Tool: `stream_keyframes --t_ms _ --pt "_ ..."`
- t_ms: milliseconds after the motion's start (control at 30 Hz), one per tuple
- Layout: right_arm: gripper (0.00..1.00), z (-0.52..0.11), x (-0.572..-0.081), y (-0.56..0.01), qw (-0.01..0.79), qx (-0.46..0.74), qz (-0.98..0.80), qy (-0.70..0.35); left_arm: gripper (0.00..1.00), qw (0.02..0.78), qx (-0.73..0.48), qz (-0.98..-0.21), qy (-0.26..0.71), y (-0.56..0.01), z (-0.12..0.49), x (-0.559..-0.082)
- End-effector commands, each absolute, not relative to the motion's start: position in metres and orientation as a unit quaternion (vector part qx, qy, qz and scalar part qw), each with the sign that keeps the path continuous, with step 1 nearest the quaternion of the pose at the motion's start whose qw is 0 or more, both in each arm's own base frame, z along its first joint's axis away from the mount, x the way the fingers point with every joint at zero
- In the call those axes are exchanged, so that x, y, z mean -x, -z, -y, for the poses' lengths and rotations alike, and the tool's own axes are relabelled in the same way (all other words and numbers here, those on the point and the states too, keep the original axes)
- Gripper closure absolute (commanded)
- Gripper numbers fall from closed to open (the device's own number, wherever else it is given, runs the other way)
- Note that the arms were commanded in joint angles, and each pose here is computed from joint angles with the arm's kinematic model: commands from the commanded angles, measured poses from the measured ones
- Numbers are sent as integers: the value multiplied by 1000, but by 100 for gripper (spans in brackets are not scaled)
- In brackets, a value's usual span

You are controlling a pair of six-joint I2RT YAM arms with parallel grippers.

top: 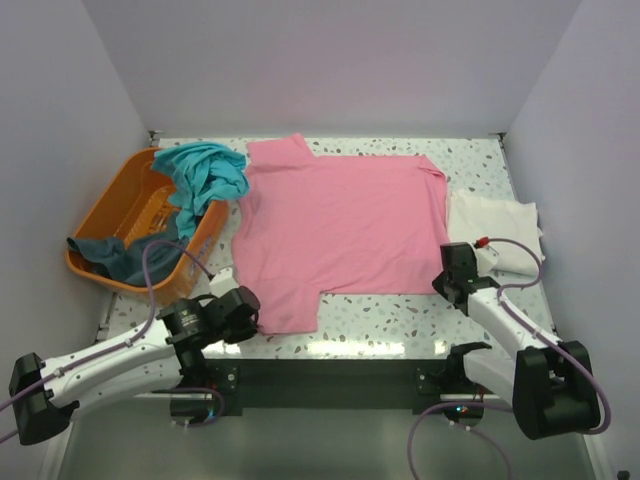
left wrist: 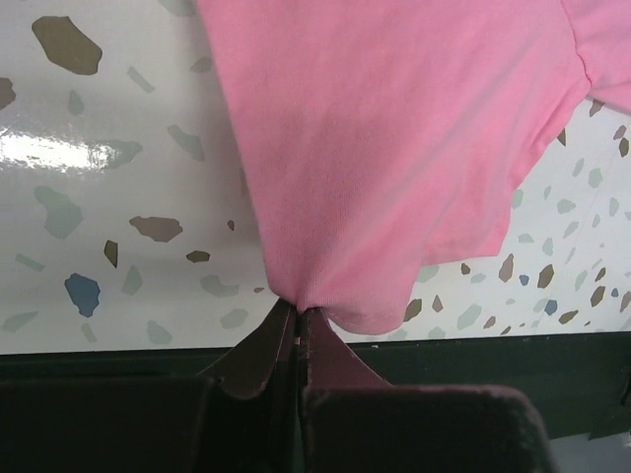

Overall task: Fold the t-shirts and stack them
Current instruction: Fold the tshirt

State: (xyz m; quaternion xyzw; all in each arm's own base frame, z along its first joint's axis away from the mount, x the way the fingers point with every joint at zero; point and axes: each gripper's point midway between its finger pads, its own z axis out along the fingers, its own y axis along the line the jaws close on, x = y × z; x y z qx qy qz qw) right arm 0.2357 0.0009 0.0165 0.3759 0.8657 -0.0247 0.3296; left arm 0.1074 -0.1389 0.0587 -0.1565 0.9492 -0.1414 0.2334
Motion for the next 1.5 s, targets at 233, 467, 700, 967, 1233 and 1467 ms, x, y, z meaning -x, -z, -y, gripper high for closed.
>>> stream_keyframes --t_ms 233,467,700,967,1233,1467 --pt "100 -5 -202 -23 299 -366 -881 14 100 228 193 -944 142 -83 131 -102" --pt "100 -23 -160 -26 245 -364 -898 -28 100 203 191 -953 115 -88 119 -89" --pt "100 -37 -136 -24 206 -353 -910 -62 100 185 182 -955 144 -86 126 -81" --pt "100 -35 -160 -45 237 -320 -916 -58 100 251 165 -934 194 -120 161 -119" --pt "100 -44 -191 -64 234 -279 -929 -65 100 348 181 -905 163 -162 166 -182" --pt "100 -41 -232 -97 262 -251 -931 -46 100 380 170 -893 169 -178 173 -243"
